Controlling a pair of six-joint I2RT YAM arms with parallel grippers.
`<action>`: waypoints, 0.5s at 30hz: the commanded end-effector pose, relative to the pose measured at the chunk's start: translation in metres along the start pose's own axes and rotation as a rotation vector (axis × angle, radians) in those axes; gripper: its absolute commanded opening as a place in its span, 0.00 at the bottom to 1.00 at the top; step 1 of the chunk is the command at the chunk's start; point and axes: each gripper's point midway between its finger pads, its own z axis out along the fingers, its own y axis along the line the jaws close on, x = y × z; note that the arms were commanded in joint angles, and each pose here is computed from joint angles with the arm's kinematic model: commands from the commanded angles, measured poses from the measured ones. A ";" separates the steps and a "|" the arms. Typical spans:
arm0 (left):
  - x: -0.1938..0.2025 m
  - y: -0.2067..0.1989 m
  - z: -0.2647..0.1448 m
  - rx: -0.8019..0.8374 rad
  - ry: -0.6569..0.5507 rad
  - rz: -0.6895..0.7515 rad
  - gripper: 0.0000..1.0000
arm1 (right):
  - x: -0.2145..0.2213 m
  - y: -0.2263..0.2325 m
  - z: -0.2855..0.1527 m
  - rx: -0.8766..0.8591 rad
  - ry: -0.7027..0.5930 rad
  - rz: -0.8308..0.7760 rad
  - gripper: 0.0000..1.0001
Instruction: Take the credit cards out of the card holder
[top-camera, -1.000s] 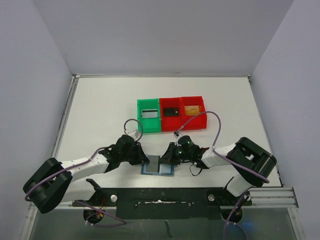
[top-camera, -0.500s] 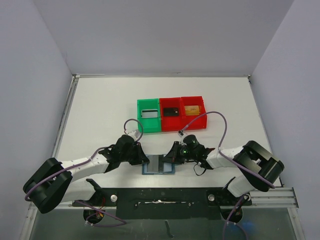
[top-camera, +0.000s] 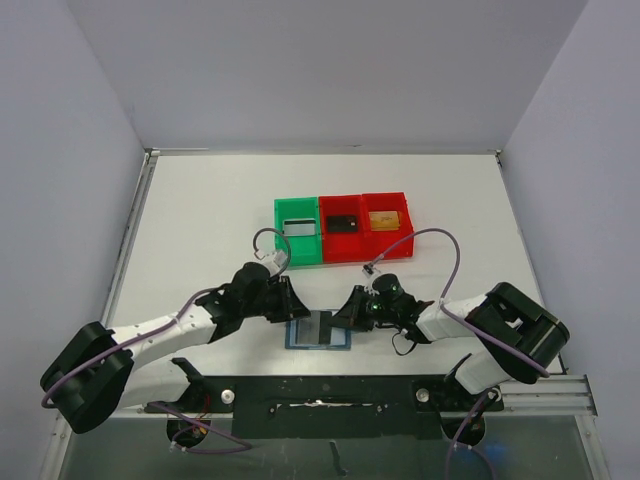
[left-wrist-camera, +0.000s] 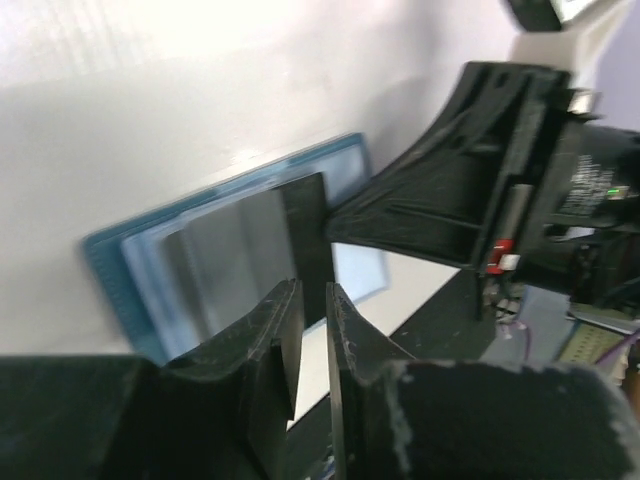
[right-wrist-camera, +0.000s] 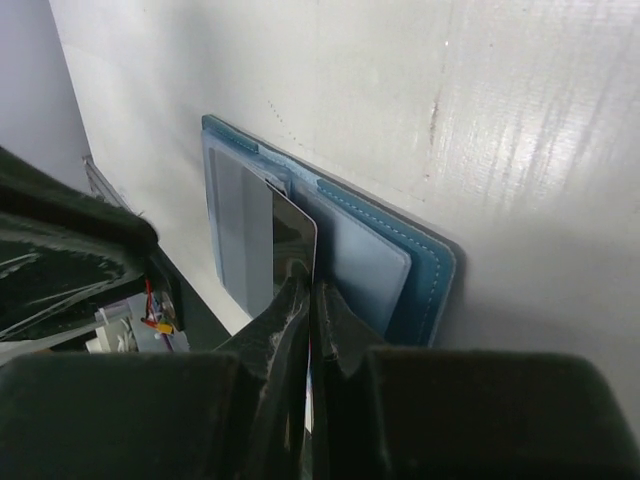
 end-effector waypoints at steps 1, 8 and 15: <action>-0.026 -0.054 -0.003 0.178 -0.070 0.013 0.11 | -0.016 0.014 -0.004 -0.079 -0.080 0.009 0.00; 0.007 -0.031 0.028 0.048 0.061 0.020 0.00 | -0.008 0.005 -0.003 -0.073 -0.034 -0.018 0.00; 0.037 0.005 0.039 -0.136 0.134 0.046 0.00 | -0.008 0.003 -0.008 -0.103 -0.019 -0.009 0.04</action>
